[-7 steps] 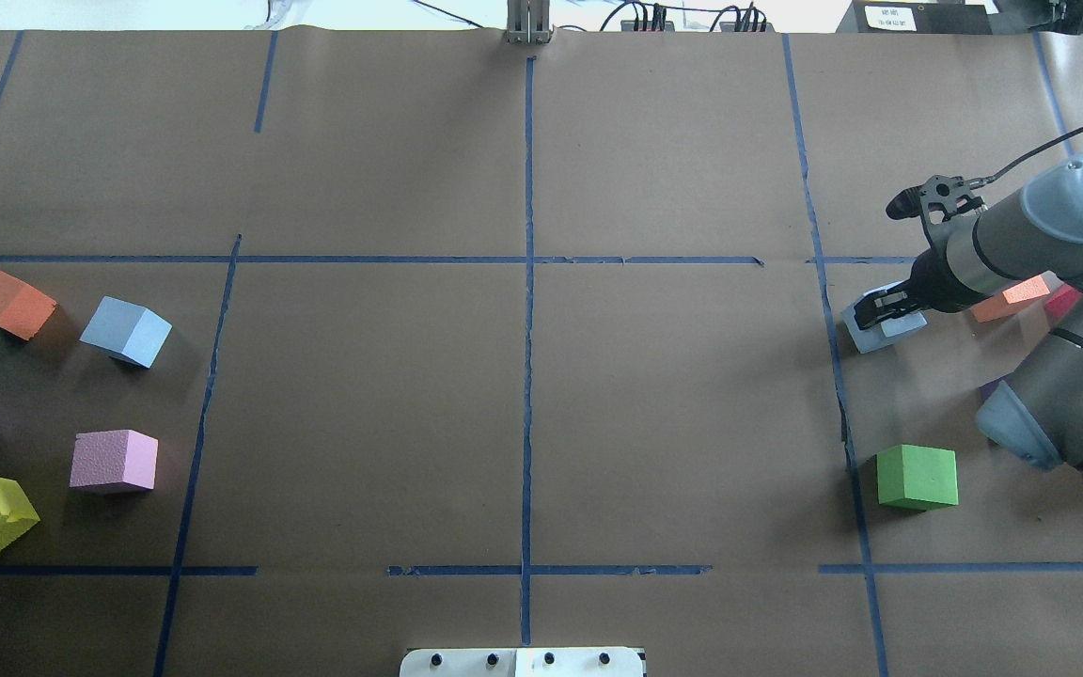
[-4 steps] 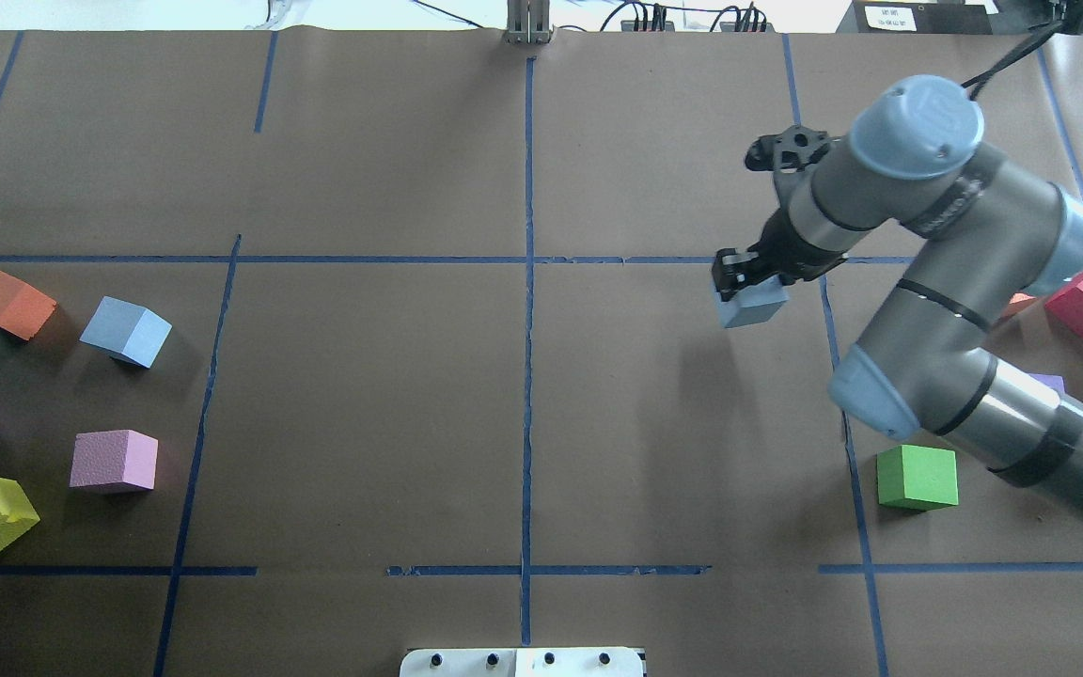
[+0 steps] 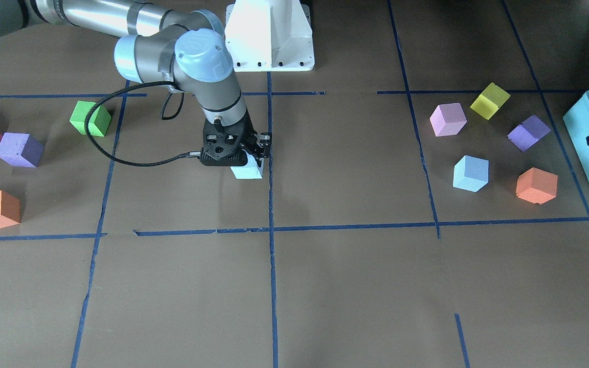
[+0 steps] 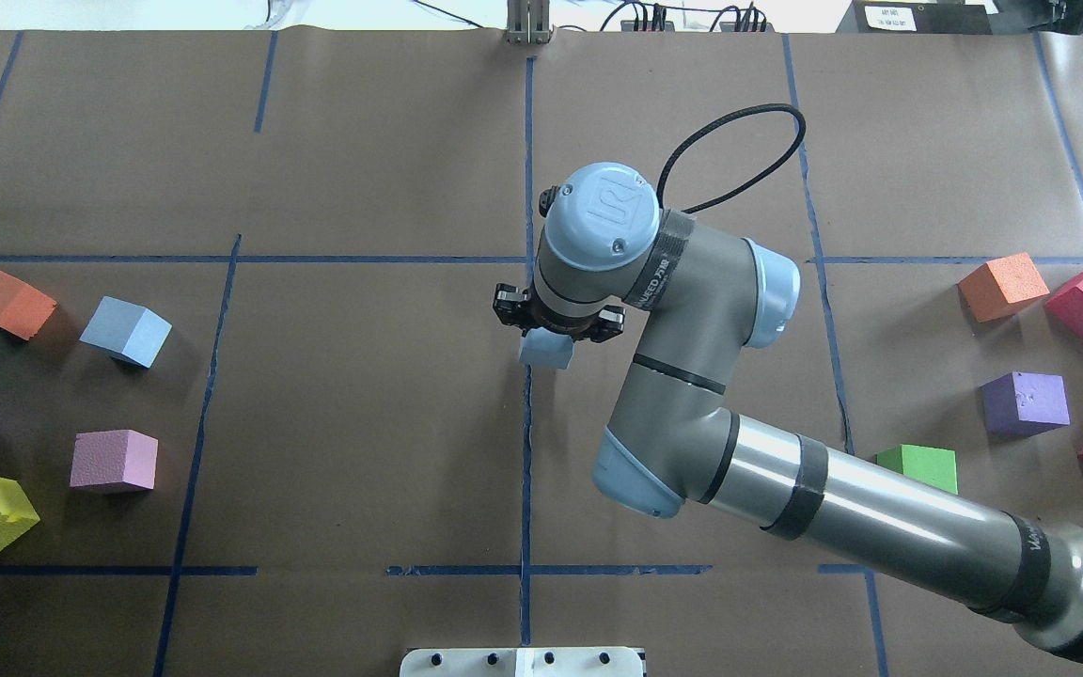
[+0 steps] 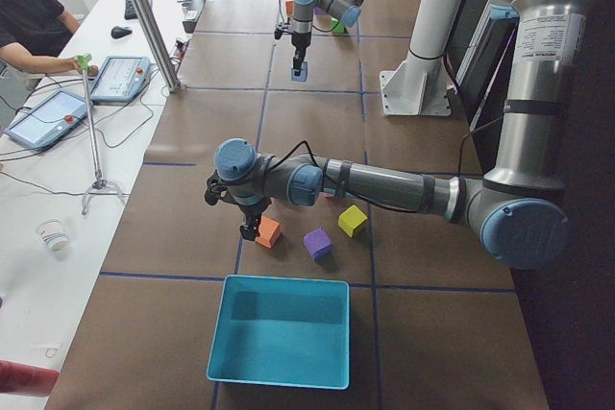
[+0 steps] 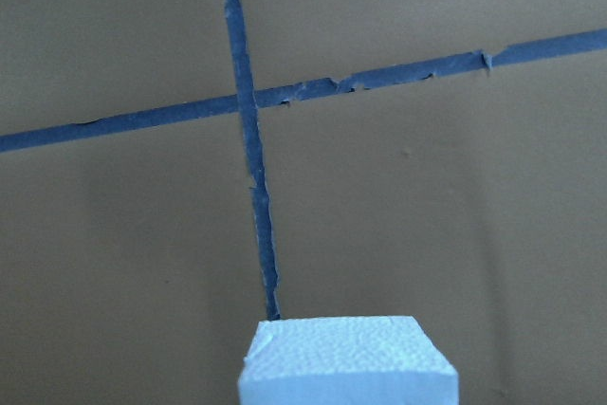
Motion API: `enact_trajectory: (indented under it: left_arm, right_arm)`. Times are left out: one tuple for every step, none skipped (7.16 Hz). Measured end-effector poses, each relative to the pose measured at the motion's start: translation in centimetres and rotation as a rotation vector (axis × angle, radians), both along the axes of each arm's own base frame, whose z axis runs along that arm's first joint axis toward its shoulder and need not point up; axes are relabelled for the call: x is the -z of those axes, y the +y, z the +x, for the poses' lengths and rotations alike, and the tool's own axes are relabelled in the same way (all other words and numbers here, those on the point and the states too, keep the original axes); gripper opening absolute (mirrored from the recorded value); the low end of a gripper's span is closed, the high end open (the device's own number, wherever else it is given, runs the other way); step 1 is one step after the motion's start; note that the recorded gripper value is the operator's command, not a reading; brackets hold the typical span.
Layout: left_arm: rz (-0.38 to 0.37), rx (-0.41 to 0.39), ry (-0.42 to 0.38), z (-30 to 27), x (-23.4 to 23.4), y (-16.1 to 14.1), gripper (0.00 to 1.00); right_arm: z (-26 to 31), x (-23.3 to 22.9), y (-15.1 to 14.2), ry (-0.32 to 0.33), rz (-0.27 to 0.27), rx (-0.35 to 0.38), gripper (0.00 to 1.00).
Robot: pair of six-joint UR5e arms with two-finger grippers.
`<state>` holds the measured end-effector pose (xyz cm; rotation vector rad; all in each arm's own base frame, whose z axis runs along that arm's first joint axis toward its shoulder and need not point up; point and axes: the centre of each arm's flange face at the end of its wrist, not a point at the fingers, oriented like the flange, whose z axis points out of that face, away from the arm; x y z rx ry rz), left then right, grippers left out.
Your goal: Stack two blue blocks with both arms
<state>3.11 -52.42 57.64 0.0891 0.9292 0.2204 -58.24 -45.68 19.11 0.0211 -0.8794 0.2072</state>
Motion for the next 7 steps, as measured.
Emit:
enact_trajectory:
  left_arm:
    - [-0.001, -0.005, 0.0, 0.3, 0.0, -0.1, 1.0]
    - [0.0, -0.008, 0.0, 0.4, 0.0, -0.1, 1.0]
    - [-0.001, -0.006, 0.0, 0.5, 0.1, -0.2, 1.0]
    - [-0.01, 0.003, 0.001, 0.6, 0.4, -0.2, 1.0]
    - [-0.019, 0.013, 0.002, 0.8, 0.7, -0.2, 1.0]
    - [-0.019, 0.017, 0.003, 0.9, 0.9, -0.3, 1.0]
    - [-0.015, 0.017, 0.004, 1.0, 1.0, -0.3, 1.0]
  right_arm:
    - [-1.3, -0.3, 0.1, 0.018, -0.001, 0.0, 0.03]
    - [-2.3, -0.5, 0.5, 0.031, 0.005, 0.004, 0.04]
    - [-3.0, -0.6, 0.9, 0.038, 0.01, 0.01, 0.08]
    - [-3.4, -0.6, 1.2, 0.042, 0.012, 0.015, 0.12]
    - [-3.8, -0.8, 1.4, 0.047, 0.018, 0.026, 0.32]
    - [-4.1, -0.9, 1.6, 0.054, 0.032, 0.044, 0.66]
    - [-4.4, -1.1, 1.8, 0.059, 0.045, 0.061, 1.0]
